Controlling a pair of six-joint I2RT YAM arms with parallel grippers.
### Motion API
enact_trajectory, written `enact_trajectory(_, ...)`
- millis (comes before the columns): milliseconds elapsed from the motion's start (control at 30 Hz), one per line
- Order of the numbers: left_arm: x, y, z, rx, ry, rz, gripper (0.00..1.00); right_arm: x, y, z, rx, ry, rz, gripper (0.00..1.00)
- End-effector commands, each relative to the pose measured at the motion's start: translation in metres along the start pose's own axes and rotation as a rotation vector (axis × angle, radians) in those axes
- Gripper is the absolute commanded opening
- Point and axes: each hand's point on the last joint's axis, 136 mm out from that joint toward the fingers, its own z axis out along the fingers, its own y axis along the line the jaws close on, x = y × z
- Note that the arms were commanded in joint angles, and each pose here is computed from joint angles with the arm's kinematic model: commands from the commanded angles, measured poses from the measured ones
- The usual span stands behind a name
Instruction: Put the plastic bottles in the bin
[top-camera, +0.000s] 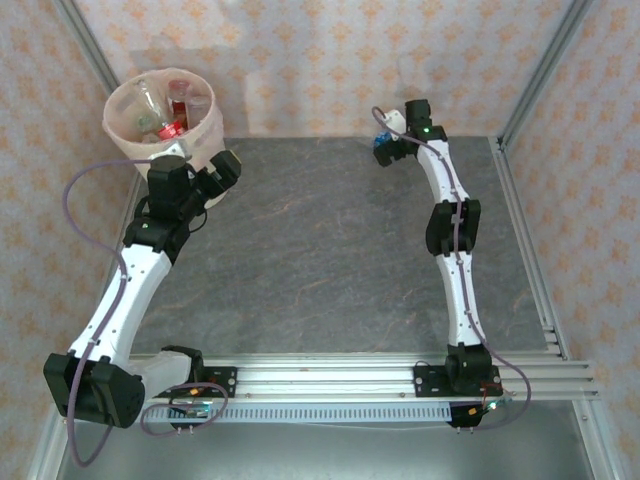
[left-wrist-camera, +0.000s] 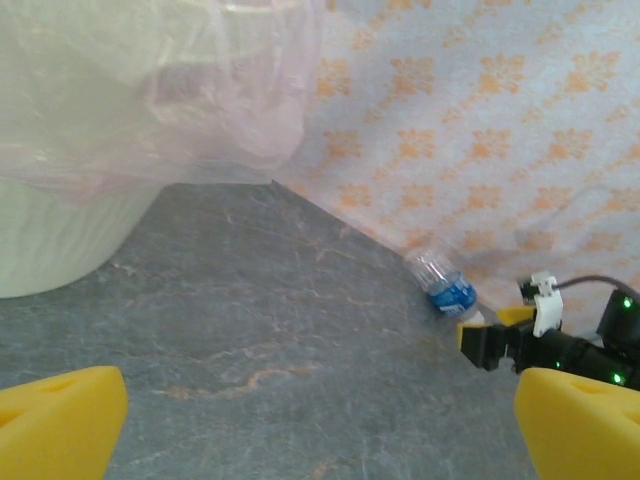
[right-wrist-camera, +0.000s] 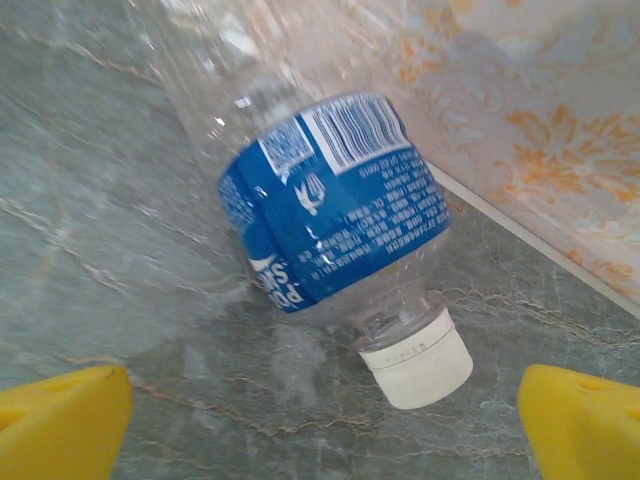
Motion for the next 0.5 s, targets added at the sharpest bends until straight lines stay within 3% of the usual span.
enact_trajectory(0,-0.011,0.013,-0.003,-0.076,-0.067,0.006,1.0,-0.003,-0.021,0.007,0.044,-0.052,-0.058,1.0)
enact_trajectory(467,-0.006,0.028,0.019,-0.157,-0.042,0.014,1.0,0.008,-0.013,0.031,-0.137,-0.185,-0.013,0.86)
